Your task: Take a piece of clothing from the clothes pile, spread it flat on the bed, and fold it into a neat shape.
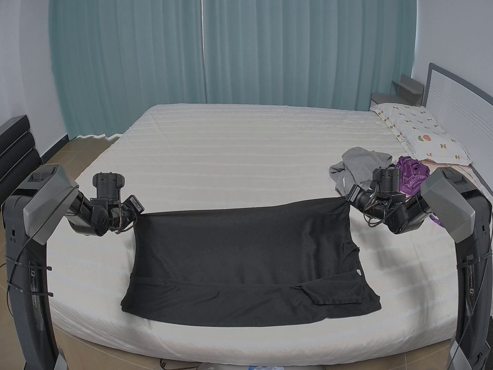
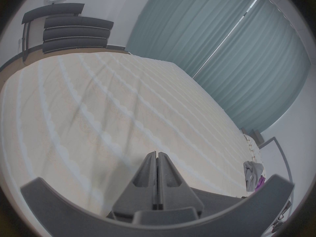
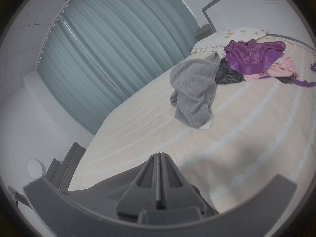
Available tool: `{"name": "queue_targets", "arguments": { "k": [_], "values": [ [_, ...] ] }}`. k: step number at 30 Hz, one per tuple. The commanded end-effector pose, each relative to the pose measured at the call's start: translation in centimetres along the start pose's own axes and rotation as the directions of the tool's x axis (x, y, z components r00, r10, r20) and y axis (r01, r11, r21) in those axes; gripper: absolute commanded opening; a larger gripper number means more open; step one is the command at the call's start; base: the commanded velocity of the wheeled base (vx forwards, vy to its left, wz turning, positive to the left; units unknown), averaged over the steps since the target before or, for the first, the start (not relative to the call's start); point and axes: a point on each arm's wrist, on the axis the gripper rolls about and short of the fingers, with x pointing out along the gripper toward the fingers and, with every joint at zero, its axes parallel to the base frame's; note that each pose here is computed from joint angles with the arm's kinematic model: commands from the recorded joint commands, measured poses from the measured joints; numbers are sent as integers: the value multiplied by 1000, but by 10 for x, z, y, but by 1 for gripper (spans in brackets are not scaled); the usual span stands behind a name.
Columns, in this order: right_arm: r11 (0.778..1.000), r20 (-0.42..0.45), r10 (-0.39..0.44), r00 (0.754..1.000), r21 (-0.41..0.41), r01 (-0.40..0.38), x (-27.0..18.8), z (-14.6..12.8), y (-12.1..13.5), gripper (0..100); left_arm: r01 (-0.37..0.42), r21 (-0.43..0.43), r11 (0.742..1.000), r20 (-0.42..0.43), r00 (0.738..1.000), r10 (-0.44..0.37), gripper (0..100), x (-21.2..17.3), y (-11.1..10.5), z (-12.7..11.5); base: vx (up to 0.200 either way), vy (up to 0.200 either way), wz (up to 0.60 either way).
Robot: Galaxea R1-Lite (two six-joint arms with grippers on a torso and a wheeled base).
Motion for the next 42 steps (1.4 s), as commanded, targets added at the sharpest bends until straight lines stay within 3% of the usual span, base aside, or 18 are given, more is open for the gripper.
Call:
{"name": "queue_targets", "arguments": {
  "k": [1, 12, 15, 30, 42],
  "values": [
    [1000, -37, 8, 999, 4, -8, -16, 0, 0, 0, -9, 40, 999, -10, 1000, 9, 0, -16, 1, 0, 0, 0, 0],
    [1000, -115, 2, 993, 20, 0, -63, -1, -2, 0, -7, 92, 996, -58, 998, 13, 0, -51, -6, -14, 0, 0, 0],
    [999, -170, -8, 985, 29, 13, -79, -11, -8, 0, -20, 132, 991, -76, 997, 30, 0, -57, 0, -20, 0, 0, 0],
    [998, -331, -35, 943, 31, 48, -110, -65, -46, 0, -95, 146, 985, -192, 974, 122, 0, -68, 29, -53, 0, 0, 0],
    [999, -368, -52, 929, -11, 51, -110, -95, -64, 0, -93, 154, 984, -219, 968, 126, 0, -71, 44, -79, 0, 0, 0]
  ]
}}
